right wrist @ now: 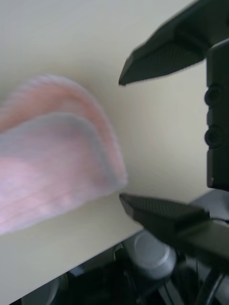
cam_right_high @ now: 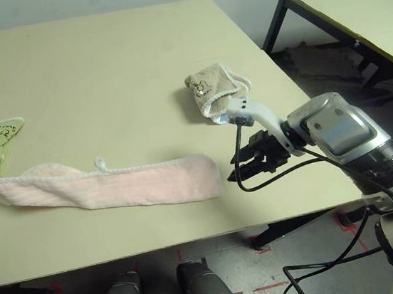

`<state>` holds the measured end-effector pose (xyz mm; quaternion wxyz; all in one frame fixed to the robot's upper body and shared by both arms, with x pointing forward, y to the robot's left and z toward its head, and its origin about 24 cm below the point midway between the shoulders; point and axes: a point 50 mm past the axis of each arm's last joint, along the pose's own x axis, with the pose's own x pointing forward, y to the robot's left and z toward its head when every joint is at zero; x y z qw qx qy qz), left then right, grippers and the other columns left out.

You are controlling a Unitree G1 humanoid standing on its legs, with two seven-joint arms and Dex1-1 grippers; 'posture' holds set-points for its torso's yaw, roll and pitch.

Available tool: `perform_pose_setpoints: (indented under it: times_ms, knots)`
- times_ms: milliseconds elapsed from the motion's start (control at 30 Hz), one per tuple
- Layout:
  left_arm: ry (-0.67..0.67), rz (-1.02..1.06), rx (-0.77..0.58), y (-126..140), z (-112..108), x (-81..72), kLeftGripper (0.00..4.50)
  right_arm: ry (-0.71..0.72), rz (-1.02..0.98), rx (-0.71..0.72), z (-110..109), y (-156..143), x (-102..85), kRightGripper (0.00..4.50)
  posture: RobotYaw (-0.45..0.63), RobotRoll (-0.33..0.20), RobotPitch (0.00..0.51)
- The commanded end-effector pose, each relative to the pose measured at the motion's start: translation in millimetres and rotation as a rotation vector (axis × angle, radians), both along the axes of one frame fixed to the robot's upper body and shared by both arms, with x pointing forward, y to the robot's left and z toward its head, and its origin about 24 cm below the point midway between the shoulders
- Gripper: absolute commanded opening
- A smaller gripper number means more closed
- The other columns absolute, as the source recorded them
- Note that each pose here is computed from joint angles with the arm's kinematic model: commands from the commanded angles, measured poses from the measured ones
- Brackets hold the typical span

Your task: Fold the towel and set it aside.

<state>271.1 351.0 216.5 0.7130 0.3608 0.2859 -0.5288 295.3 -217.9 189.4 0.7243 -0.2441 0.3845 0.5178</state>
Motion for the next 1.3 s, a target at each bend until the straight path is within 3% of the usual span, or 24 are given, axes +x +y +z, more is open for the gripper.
perform_pose_setpoints:
  times_ms: [33,200,567,900,1033,1300]
  knots:
    - [-0.009,0.008,-0.002,2,5,-2.0,0.00,-0.141,0.021,0.060,21,22,6.4,4.46,0.08,0.000,0.138]
    - [-0.006,0.005,-0.007,0,3,-0.2,0.00,-0.267,0.107,0.109,32,52,11.8,4.46,0.07,0.000,0.141]
    - [-0.005,-0.006,-0.017,-3,1,0.0,0.00,-0.111,0.107,-0.087,-7,44,18.0,4.46,0.10,0.000,0.148]
    - [-0.002,-0.002,-0.018,-1,-1,-2.4,0.00,-0.067,0.103,-0.089,-20,47,17.3,4.46,0.10,0.000,0.151]
    - [-0.007,-0.001,-0.018,-1,-1,-1.8,0.00,-0.043,0.123,-0.084,-23,48,12.3,3.65,0.10,0.000,0.150]
    - [-0.007,-0.003,-0.016,-1,-2,-1.2,0.00,-0.024,0.156,-0.092,-24,46,3.8,0.63,0.09,0.000,0.153]
